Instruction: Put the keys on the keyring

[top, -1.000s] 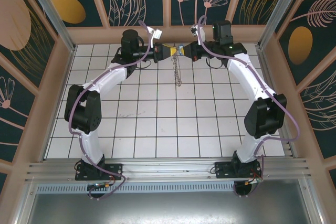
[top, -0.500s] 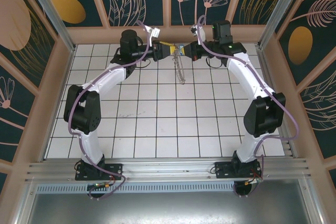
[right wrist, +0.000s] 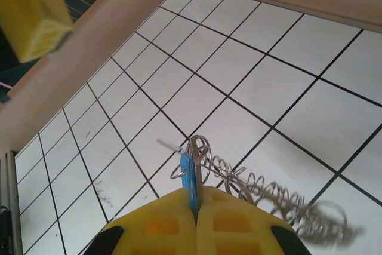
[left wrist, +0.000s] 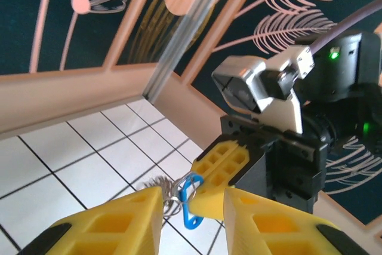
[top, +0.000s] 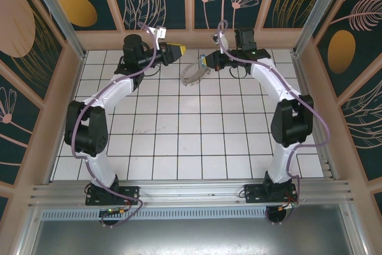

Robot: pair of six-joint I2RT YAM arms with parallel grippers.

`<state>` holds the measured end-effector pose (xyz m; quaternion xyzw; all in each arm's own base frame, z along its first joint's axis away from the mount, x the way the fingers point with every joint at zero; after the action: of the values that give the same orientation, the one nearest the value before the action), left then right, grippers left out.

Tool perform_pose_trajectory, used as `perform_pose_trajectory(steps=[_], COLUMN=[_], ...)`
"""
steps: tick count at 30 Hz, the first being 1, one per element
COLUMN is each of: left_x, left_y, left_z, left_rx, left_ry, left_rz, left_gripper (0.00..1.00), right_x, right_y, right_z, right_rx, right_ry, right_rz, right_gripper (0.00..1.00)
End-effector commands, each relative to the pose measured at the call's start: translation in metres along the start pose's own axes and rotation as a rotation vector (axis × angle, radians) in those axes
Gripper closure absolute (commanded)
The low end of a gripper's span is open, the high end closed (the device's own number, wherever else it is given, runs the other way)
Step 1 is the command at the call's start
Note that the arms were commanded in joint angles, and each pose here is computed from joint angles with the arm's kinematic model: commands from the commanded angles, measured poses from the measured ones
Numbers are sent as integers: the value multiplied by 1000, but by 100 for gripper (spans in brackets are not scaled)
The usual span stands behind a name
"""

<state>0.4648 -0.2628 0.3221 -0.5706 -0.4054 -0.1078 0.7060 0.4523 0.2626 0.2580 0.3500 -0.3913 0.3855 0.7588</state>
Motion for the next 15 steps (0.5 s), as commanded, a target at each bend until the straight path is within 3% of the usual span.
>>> perform_pose_trajectory(steps=[1,9,15], left_x=[18,21,23], left_y=[-13,-11,-12], left_z=[12,17,19], left_rx=[-2,18,22], left_ry=[-60,-67,-73], left_rz=[-33,-32,-33], left_gripper=[68,67,67], right_x=[26,13,-17], right_y=[9,7,31], right_z=[-18,-65,-96], right_rx=[56,117,173], right_ry=[-62,-15,37], right_rz=[53,28,-7], right_gripper=[100,100,100])
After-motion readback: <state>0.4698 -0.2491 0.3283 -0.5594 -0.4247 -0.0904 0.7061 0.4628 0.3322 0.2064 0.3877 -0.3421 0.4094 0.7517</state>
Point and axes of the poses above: each hand's point on the last joint's axis, 136 mm out from that joint toward the fingers, its own z axis back along the fingers, its own y axis along the line the jaws close on, x = y × z, the point moved 1 cm from there along z, back along the fingers, and after that the axes turned 14 degrees about z, right-handed, at the moved point
